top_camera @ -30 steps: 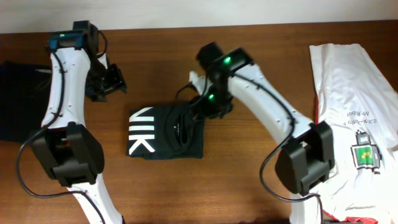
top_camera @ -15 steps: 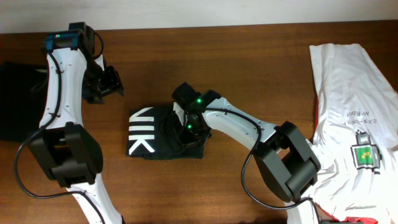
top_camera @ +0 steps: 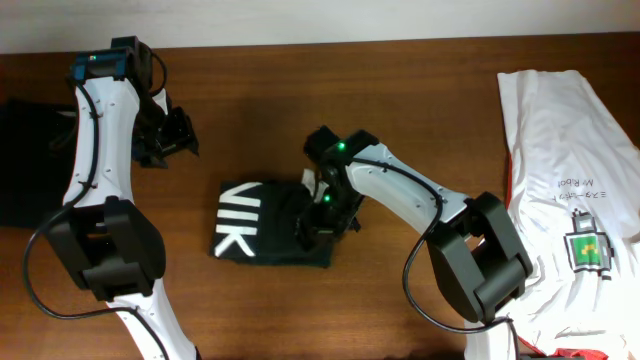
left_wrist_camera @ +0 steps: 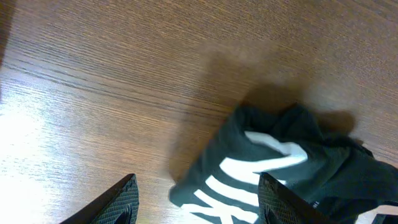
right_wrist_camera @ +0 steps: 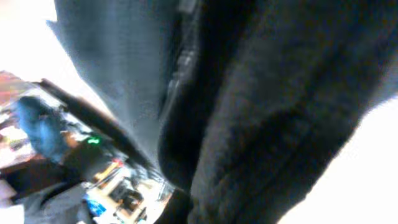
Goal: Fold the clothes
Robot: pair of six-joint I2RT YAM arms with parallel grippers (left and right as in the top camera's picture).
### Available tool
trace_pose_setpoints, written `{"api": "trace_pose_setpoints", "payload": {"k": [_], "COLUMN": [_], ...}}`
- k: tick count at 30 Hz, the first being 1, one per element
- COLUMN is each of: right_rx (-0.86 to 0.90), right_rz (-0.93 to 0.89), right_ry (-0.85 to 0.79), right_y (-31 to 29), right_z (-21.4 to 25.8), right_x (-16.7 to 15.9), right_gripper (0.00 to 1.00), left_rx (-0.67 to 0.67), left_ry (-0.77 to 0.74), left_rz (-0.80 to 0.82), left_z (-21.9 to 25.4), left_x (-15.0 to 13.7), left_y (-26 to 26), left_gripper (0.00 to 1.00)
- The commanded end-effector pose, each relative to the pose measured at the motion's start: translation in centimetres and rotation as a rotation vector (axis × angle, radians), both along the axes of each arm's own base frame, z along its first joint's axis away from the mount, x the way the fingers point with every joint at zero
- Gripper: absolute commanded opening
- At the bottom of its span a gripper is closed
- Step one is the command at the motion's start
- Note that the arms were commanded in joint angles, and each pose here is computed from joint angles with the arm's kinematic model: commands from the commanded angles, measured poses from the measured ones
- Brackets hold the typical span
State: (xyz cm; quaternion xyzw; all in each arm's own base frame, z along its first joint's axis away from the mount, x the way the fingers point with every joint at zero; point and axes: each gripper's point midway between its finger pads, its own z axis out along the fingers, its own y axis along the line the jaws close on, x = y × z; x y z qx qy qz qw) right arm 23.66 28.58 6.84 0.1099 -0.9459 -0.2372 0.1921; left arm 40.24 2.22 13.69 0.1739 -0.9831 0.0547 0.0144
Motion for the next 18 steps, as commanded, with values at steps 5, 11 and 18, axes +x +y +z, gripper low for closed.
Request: {"api": "trace_pose_setpoints", "payload": {"k": [5,11,18], "right_rx": [-0.385,-0.564,-0.515], "right_rz": [0.001,-0.146,-0.237], "right_ry": [-0.103,-0.206,-0.306], "right_y": [-6.7,-12.0,-16.1], "right_z": [-3.7,-5.8,-3.7], "right_x": [-0.5,3.2,9.7], "right_gripper": [0.15,0.26,0.42], "left_rx": [0.006,0.004,0.004], "left_ry": [0.005,0.029,0.046], "left_rz": [-0.016,-0.036,-0.162], "left_z": [0.1,0.1,-1.7], "left_x": [-0.1,-0.6,-0.9], "left_y": [0.1,-0.7,-5.1], "left_gripper": [0.61,0.61,0.61]}}
